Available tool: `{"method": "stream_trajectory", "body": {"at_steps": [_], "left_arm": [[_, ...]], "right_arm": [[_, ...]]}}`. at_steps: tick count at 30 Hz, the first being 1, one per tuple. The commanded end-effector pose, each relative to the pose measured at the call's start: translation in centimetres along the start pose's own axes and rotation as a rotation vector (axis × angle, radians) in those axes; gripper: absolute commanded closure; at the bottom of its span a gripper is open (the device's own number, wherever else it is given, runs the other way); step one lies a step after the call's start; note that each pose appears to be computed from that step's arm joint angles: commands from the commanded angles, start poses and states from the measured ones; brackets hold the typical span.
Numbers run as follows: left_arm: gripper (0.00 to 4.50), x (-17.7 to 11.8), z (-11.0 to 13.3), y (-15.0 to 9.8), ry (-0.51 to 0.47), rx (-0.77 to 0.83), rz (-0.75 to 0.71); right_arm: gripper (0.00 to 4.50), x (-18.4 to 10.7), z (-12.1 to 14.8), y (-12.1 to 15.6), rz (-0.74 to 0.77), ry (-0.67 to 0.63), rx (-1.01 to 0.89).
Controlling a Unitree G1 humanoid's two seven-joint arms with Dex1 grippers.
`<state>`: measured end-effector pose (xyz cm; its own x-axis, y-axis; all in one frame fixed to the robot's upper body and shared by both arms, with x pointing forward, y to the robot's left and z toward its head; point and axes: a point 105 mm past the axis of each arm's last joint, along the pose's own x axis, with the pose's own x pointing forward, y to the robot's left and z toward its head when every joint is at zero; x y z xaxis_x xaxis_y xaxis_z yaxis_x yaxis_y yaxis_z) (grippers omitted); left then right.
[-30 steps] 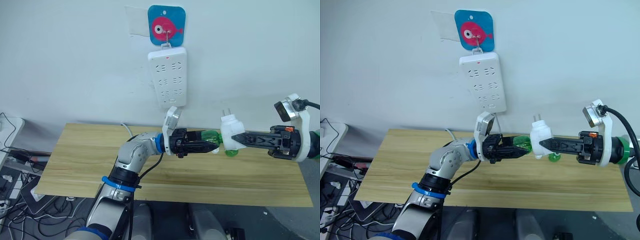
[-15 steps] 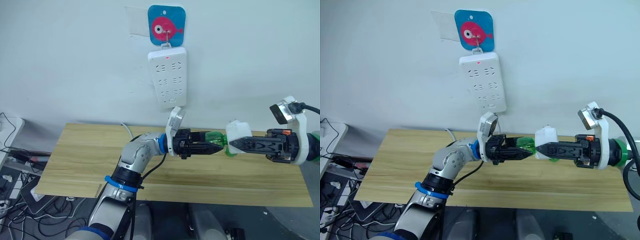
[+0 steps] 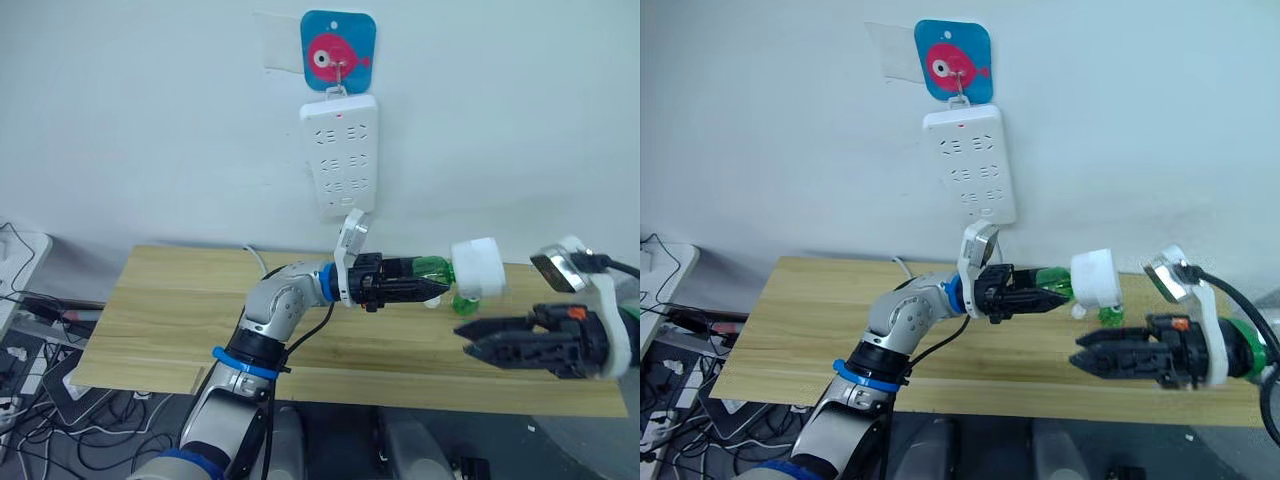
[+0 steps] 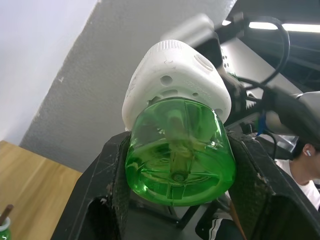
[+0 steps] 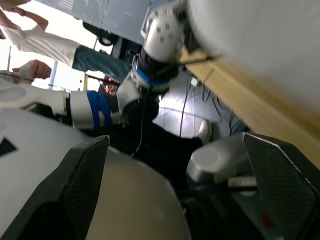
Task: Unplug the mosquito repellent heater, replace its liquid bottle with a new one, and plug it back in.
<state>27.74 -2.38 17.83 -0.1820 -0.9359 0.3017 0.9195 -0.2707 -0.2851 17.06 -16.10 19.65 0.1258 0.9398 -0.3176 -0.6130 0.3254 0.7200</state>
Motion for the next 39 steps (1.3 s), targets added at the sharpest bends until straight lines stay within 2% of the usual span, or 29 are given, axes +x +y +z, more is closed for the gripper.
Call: {"method": "stream_trajectory", "body": {"at_steps": [1, 3, 6, 8, 12, 16, 17, 21, 32, 39], "left_arm": [[2.21, 0.5, 0.8, -0.6, -0.016, 0.043, -0.035], [2.21, 0.4, 0.8, -0.5, -0.015, 0.043, -0.035], [2.21, 0.4, 0.8, -0.6, -0.008, 0.040, -0.041], [2.21, 0.4, 0.7, -0.7, -0.005, 0.039, -0.046], [2.21, 0.5, 0.8, -0.8, -0.003, 0.037, -0.052], [2.21, 0.6, 0.7, -1.3, 0.008, 0.025, -0.071], [2.21, 0.6, 0.6, -1.3, 0.010, 0.023, -0.072], [2.21, 0.5, 0.5, -1.5, 0.014, 0.018, -0.073], [2.21, 0.4, 0.6, -1.5, 0.009, 0.016, -0.069], [2.21, 0.2, 0.5, -1.3, 0.010, 0.018, -0.064]], "right_arm": [[0.04, -1.7, 0.8, 0.0, -0.074, -0.057, -0.013], [0.04, -3.0, 1.2, -1.0, -0.133, -0.102, 0.003], [0.66, -5.0, 2.5, -3.2, -0.247, -0.173, 0.000], [1.31, -6.0, 3.2, -4.7, -0.298, -0.220, -0.005], [2.88, -6.7, 5.4, -7.4, -0.334, -0.340, -0.015], [4.26, -5.6, 7.6, -8.3, -0.299, -0.390, -0.040], [4.45, -5.0, 7.9, -8.3, -0.280, -0.386, -0.051], [4.45, -3.0, 8.4, -7.7, -0.203, -0.354, -0.070], [4.45, 0.8, 3.1, -3.7, -0.035, -0.191, -0.034], [4.45, 1.5, 1.6, -0.1, 0.042, -0.151, -0.069]]}}
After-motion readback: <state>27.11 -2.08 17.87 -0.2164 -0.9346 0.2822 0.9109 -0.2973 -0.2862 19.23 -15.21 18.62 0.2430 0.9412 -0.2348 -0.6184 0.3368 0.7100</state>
